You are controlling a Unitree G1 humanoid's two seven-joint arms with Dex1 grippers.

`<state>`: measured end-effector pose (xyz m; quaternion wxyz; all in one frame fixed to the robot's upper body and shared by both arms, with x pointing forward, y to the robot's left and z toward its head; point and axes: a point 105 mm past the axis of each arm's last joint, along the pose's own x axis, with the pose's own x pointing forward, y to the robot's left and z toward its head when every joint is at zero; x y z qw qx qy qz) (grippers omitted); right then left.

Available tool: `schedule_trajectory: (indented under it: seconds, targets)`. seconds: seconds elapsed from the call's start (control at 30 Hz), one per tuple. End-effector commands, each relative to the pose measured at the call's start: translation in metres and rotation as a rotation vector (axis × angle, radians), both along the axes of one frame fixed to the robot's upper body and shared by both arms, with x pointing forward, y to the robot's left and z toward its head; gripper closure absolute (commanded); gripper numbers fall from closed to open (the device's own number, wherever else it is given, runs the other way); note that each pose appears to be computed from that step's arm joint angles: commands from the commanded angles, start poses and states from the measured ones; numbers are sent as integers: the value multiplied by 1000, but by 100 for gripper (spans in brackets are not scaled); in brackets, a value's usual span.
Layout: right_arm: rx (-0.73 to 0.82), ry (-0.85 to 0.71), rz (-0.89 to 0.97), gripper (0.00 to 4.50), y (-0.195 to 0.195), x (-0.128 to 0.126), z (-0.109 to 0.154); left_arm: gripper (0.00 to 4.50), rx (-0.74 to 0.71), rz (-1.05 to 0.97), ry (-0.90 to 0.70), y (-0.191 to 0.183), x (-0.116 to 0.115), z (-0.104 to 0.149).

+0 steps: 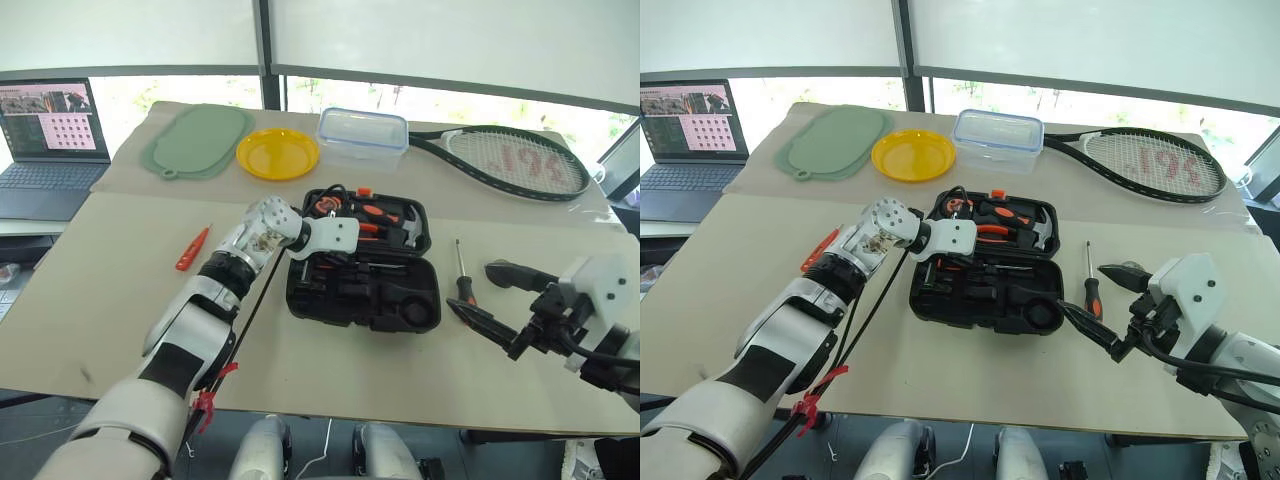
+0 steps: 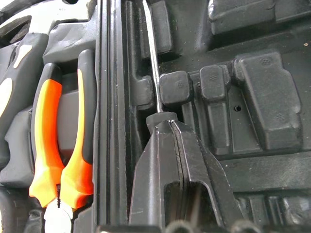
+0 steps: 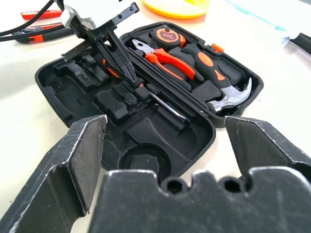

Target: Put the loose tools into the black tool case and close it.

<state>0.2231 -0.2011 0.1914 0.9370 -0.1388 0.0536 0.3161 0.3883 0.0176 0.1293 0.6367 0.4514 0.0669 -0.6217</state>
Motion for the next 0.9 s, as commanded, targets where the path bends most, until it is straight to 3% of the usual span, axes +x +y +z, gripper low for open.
schedule_trajectory:
  seconds: [0.03,0.23,0.27,0.33,0.4,0.63,0.73,0.9]
  targets:
    - [-12,-49,-14,0,-1,-2,8,446,2,51,9,7,6,-1]
    - [-39,-2,-150,0,-25,-8,-4,446,-377,96,160,24,2,66]
    - [-36,14,-202,0,-36,-11,-7,395,-430,112,200,35,-1,76]
    - [-18,43,-290,0,-55,-20,-11,345,-490,127,287,54,-11,88]
    - [-12,73,-360,0,-72,-34,-15,261,-516,132,363,72,-27,95]
    - [-22,216,-509,0,-117,-80,-28,9,-517,79,523,120,-105,102]
    - [-8,238,-503,0,-119,-76,-31,9,-492,102,539,126,-127,96]
    - [45,222,-418,0,-97,-36,-40,9,-497,117,506,119,-138,94]
